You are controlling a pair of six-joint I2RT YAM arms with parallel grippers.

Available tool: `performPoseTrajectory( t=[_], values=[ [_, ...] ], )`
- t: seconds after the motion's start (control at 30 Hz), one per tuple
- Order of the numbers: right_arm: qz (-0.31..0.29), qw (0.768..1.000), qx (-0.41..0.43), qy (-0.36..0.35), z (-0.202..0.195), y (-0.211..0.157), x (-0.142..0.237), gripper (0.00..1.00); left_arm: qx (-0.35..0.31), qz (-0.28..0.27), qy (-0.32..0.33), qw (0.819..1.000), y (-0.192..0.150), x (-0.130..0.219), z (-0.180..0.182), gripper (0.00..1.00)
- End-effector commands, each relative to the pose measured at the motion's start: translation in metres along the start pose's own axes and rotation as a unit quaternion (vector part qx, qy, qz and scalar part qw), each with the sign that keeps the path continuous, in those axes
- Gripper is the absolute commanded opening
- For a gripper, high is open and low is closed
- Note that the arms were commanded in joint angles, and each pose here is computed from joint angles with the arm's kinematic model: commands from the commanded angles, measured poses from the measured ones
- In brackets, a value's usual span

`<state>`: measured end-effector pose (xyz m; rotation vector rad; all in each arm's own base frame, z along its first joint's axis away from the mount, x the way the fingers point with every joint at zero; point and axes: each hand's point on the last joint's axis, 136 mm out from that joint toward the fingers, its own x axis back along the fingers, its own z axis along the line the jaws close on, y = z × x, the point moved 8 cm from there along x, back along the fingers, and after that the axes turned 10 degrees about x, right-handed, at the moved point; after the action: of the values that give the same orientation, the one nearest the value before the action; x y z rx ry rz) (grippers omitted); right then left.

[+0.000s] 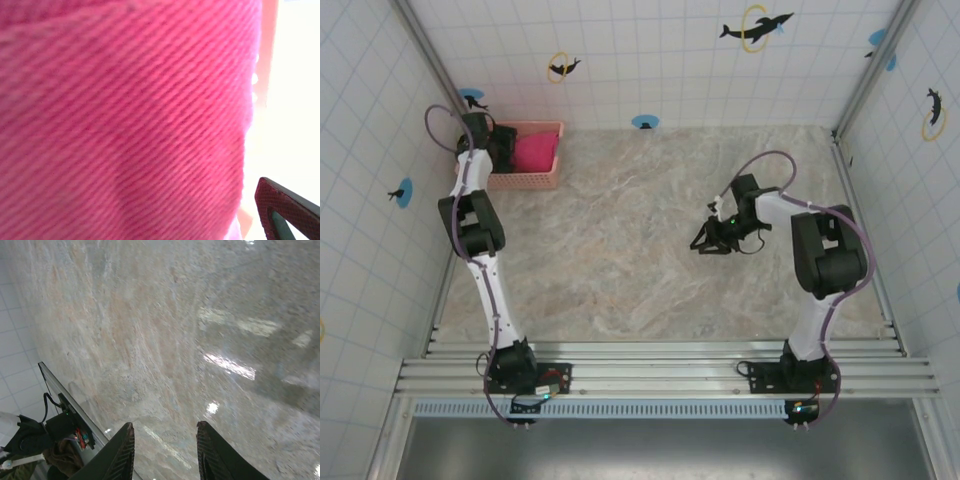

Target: Roll up the long pants

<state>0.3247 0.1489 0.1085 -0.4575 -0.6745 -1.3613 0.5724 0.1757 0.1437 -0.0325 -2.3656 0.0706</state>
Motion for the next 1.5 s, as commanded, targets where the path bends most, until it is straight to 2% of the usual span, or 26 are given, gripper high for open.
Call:
performPoseTrajectory(
  t=[0.0,0.13,0.2,0.3,0.43,0.53,0.63,0.67,0.7,0.73,0.83,0.87,0.93,0.97,1.03,1.1,1.13,1.2,1.27,1.3,1.37,1.4,1.43,1.47],
  values=[
    [-0.036,0.999,0.019,0.001,0.011,0.022,-0.003,0.37,0.0,-0.013,0.055,0.998,0.004,0.052,-0.002,0.97],
    [-0.042,0.999,0.031,0.005,0.011,0.032,-0.017,0.38,-0.018,-0.015,0.072,0.997,0.006,0.086,-0.01,0.98],
    [-0.044,0.998,0.034,0.01,0.008,0.036,-0.025,0.38,-0.025,-0.033,0.085,0.996,0.006,0.12,-0.018,0.98],
    [-0.041,0.998,0.039,0.014,0.006,0.039,-0.035,0.37,-0.011,-0.04,0.093,0.995,0.013,0.139,-0.016,0.98],
    [-0.049,0.997,0.062,0.023,0.005,0.044,-0.042,0.37,-0.001,-0.004,0.076,0.997,0.012,0.149,-0.02,0.98],
    [-0.064,0.995,0.08,0.011,0.006,0.043,-0.036,0.36,-0.042,0.015,0.073,0.996,0.004,0.162,-0.019,0.98],
    [-0.083,0.991,0.104,-0.018,0.007,0.042,-0.011,0.39,-0.157,0.026,0.018,0.987,-0.01,0.176,-0.021,0.98],
    [-0.087,0.989,0.115,-0.037,0.007,0.04,0.002,0.94,-0.21,0.016,0.003,0.978,-0.018,0.186,-0.021,0.97],
    [-0.091,0.986,0.126,-0.056,0.007,0.039,0.013,1.0,-0.261,0.003,0.003,0.965,-0.026,0.193,-0.015,0.98],
    [-0.1,0.983,0.138,-0.072,0.008,0.037,0.028,1.0,-0.317,-0.018,0.013,0.948,-0.035,0.201,-0.006,0.98],
    [-0.139,0.972,0.14,-0.127,-0.002,0.037,0.072,1.0,-0.476,-0.071,0.02,0.876,-0.07,0.209,0.028,0.98],
    [-0.154,0.967,0.136,-0.148,-0.007,0.036,0.086,1.0,-0.523,-0.069,0.011,0.85,-0.083,0.201,0.045,0.98],
    [-0.187,0.952,0.126,-0.205,-0.017,0.034,0.111,1.0,-0.571,-0.058,0.007,0.819,-0.102,0.185,0.08,0.98],
    [-0.2,0.942,0.124,-0.241,-0.021,0.03,0.122,1.0,-0.582,-0.037,0.004,0.812,-0.109,0.177,0.096,0.98],
    [-0.222,0.914,0.123,-0.316,-0.029,0.024,0.143,1.0,-0.584,0.005,0.001,0.812,-0.119,0.16,0.125,0.98],
    [-0.238,0.889,0.124,-0.371,-0.036,0.016,0.156,1.0,-0.596,0.027,-0.032,0.802,-0.13,0.151,0.151,0.97],
    [-0.246,0.878,0.127,-0.39,-0.04,0.013,0.159,0.99,-0.609,0.014,-0.047,0.791,-0.134,0.151,0.156,0.98],
    [-0.267,0.86,0.136,-0.413,-0.049,0.006,0.159,1.0,-0.655,-0.029,-0.026,0.755,-0.137,0.162,0.168,0.97],
    [-0.287,0.856,0.142,-0.407,-0.054,0.002,0.154,1.0,-0.673,-0.094,-0.032,0.733,-0.136,0.173,0.176,0.97],
    [-0.298,0.855,0.145,-0.399,-0.054,0.002,0.151,1.0,-0.684,-0.109,-0.036,0.721,-0.135,0.176,0.178,0.98],
    [-0.327,0.843,0.163,-0.396,-0.056,0.0,0.144,1.0,-0.694,-0.113,-0.04,0.71,-0.136,0.172,0.186,0.98],
    [-0.342,0.83,0.171,-0.407,-0.057,-0.001,0.143,1.0,-0.695,-0.112,-0.051,0.708,-0.137,0.172,0.184,0.98],
    [-0.36,0.811,0.178,-0.426,-0.058,-0.002,0.143,1.0,-0.704,-0.108,-0.068,0.699,-0.141,0.172,0.184,0.98],
    [-0.381,0.797,0.191,-0.428,-0.059,-0.002,0.14,0.99,-0.696,-0.132,-0.092,0.7,-0.142,0.175,0.183,0.97]
  ],
)
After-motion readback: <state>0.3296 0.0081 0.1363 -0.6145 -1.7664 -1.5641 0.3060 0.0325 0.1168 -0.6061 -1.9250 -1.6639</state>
